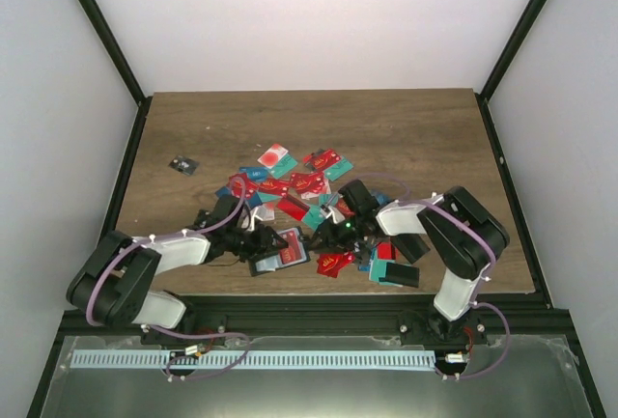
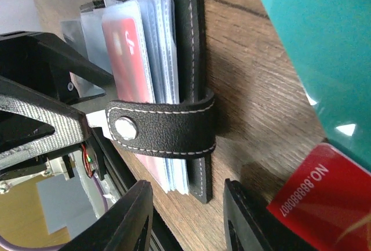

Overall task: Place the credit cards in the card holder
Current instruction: Insert the credit card into the card holder.

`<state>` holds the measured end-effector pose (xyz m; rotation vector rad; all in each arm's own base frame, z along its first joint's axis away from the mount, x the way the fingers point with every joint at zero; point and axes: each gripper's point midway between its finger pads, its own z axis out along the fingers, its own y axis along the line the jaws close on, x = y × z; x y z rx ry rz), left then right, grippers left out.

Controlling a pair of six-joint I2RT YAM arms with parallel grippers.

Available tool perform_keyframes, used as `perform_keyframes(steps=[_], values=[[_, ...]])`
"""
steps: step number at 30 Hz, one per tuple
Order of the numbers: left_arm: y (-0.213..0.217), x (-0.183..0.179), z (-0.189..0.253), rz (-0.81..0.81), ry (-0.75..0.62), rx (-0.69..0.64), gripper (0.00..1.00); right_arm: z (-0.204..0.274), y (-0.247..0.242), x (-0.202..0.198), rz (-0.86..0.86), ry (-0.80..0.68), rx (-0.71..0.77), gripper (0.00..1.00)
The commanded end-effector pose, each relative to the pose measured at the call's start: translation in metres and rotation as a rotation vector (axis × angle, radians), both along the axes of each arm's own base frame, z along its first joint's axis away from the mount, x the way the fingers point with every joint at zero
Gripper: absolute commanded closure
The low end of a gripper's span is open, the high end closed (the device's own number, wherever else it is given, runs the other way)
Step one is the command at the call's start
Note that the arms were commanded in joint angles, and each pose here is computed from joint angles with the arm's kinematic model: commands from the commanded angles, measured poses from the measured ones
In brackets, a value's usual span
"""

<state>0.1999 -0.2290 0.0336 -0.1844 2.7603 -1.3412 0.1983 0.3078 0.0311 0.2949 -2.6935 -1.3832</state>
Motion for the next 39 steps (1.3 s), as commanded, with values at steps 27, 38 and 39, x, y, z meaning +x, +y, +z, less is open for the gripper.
perform_keyframes(steps=[27,38,39], values=[[0.018,-0.003,0.033,-0.005,-0.062,0.168,0.91,0.075,0.019,-0.008,0.056,-0.142,0.105,0.56],[0.010,-0.001,0.005,-0.045,-0.034,0.207,0.96,0.060,0.033,-0.003,0.076,-0.111,0.094,0.57],[0.009,-0.001,0.003,-0.047,-0.034,0.209,0.96,0.059,0.033,-0.003,0.076,-0.108,0.090,0.57]])
